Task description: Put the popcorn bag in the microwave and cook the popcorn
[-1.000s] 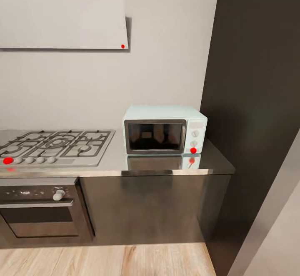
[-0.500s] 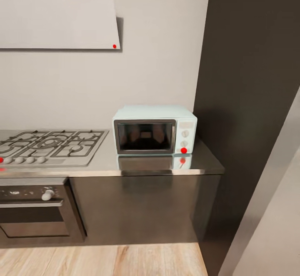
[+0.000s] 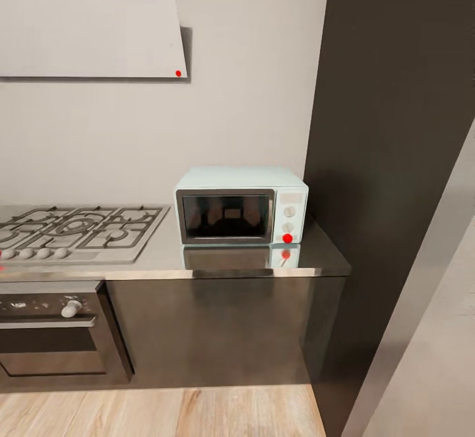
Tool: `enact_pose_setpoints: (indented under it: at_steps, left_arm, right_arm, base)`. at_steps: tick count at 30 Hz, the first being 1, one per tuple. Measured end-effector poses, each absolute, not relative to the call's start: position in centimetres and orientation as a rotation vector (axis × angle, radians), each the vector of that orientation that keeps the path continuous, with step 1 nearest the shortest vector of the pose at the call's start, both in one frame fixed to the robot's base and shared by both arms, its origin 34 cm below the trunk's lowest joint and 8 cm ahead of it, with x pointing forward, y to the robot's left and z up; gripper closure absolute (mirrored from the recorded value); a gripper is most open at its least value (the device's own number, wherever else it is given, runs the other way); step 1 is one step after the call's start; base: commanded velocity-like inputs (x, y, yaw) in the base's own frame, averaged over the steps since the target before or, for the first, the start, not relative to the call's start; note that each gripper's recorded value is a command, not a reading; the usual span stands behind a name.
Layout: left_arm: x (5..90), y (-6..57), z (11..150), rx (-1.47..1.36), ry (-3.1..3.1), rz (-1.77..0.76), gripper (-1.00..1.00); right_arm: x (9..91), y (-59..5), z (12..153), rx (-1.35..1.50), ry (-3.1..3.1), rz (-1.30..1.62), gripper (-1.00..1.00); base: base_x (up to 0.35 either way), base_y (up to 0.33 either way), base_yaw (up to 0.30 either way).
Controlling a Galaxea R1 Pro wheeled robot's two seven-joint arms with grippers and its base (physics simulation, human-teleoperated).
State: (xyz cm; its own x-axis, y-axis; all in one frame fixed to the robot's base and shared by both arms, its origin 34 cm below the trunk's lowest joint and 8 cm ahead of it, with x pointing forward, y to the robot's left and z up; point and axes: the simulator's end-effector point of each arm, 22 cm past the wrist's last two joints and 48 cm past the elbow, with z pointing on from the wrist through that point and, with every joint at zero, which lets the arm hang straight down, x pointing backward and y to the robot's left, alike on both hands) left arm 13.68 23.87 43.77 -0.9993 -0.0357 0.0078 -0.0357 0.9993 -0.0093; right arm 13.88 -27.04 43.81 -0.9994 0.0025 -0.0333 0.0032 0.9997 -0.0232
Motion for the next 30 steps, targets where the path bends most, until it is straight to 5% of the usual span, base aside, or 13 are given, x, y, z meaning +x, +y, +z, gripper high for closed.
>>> enact_pose_setpoints:
  at_steps: [10,21,30]
  left_arm:
    - [13.7,24.1,43.8,0.178,-3.13,0.01,-1.0]
    - [13.7,24.1,43.8,0.261,-3.124,0.01,-1.0]
    - [13.7,24.1,43.8,0.261,-3.122,0.012,-1.0]
  right_arm:
    - [16.8,-26.8,43.9,-0.033,3.051,-0.029,-1.0]
    - [43.9,-22.6,55.4,-0.177,2.69,0.006,-1.0]
    - [69.9,-16.8,83.6,-0.176,2.238,0.052,-1.0]
  base:
    - [0.0,0.0,0.0]
    - [0.0,0.0,0.0]
    - [0.0,0.0,0.0]
